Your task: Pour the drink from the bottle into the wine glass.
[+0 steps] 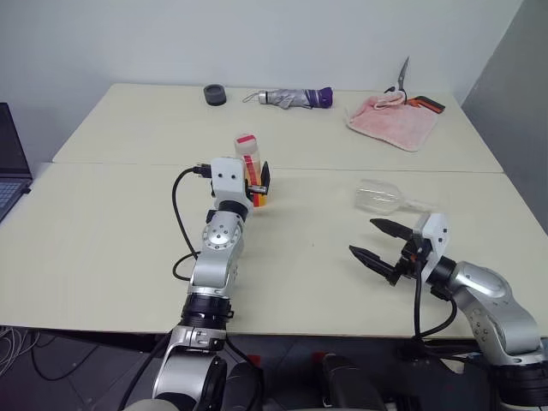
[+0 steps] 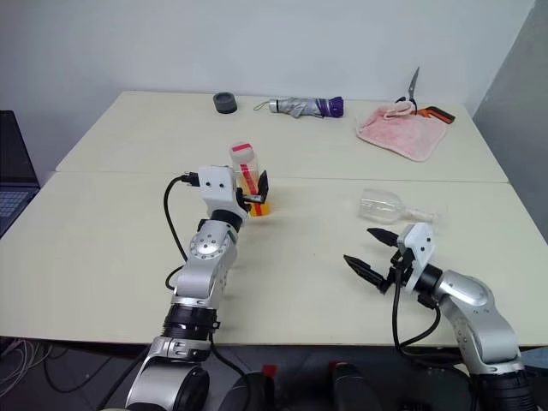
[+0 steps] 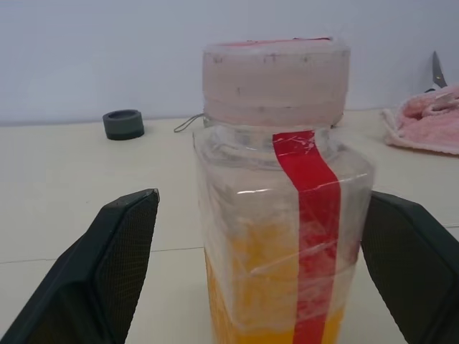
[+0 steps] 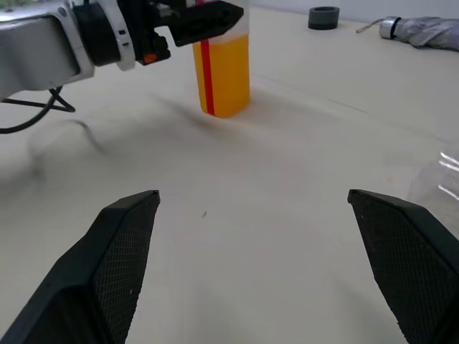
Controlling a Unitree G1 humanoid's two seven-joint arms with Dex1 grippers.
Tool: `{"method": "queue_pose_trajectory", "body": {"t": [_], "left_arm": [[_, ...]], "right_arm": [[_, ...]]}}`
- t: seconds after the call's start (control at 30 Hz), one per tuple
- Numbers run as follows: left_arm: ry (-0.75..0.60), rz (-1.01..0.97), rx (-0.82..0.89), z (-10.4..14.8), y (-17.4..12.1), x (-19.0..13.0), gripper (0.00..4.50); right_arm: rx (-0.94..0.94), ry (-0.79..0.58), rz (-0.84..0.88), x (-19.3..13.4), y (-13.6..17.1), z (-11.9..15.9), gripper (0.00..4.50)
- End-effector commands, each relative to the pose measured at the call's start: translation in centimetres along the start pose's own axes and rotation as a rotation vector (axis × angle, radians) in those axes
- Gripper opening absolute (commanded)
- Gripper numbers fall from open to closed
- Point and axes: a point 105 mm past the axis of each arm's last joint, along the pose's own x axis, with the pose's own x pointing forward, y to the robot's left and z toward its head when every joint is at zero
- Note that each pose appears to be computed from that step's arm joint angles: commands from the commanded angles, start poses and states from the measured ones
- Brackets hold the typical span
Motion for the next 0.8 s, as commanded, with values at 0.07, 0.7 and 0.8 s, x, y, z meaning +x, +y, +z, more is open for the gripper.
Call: {"method": "queue_pose_trajectory", "body": {"t": [0.07,0.7,0.8], "left_arm": [[-0.06,0.01,-0.003,1.6,-0.5,0.5,4.48],[-0.058,0.07,-0.024,2.4,-1.0,1.5,4.48],[-0.045,0.073,-0.015,2.2,-1.0,1.6,4.48]], "right_arm": [[-0.033,-0.041,0.03,0.4,0.5,2.1,4.5],[-0.029,-0.027,0.036,0.9,0.5,2.2,4.5],[-0.025,-0.028,0.034,0.9,0.4,2.1,4.5]]}}
